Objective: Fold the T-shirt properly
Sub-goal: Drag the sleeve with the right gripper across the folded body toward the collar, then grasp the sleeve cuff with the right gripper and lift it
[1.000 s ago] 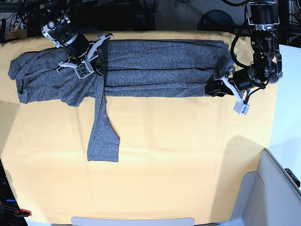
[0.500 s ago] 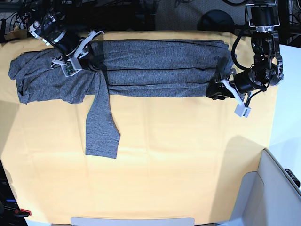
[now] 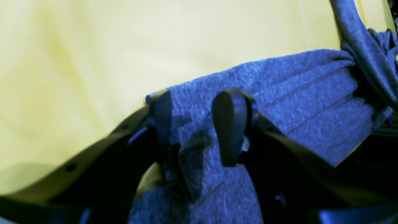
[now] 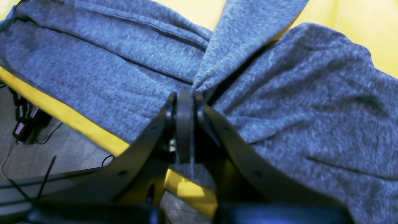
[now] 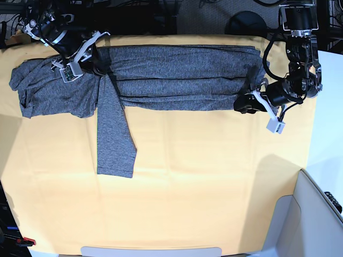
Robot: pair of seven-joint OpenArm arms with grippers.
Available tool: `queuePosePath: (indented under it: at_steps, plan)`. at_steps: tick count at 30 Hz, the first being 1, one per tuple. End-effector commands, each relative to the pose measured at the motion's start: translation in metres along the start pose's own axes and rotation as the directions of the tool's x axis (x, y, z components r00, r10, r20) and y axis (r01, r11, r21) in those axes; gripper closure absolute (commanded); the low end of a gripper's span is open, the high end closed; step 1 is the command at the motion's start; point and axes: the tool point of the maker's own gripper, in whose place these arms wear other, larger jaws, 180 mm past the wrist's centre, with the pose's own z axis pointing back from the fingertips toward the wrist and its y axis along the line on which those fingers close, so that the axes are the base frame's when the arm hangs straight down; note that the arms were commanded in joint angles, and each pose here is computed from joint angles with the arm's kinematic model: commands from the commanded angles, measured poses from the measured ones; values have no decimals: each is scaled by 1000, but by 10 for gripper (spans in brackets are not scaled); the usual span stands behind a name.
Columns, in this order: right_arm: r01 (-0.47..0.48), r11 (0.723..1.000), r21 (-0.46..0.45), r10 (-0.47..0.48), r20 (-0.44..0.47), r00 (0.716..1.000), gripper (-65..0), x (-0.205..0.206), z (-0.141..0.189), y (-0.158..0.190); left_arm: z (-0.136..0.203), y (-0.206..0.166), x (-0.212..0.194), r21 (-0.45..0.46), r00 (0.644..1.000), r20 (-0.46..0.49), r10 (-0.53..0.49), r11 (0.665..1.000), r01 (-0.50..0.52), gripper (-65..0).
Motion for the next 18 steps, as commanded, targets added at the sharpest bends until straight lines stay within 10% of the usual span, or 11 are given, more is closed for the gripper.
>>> queuePosePath:
  at_steps: [1, 12, 18]
  plan:
    - [-8, 1000, 15, 7, 36, 999, 0, 9, 2, 3, 5, -2, 17, -9, 999, 46, -26, 1000, 26, -247]
    - [-42, 999, 15, 41, 33, 999, -356, 27, -10, -1, 5, -3, 17, -10, 999, 45, -25, 1000, 26, -247]
    - [-37, 998, -47, 49, 261, 964, -363, 107, -22, -22, 5, -3, 17, -10, 999, 44, -25, 1000, 26, -247]
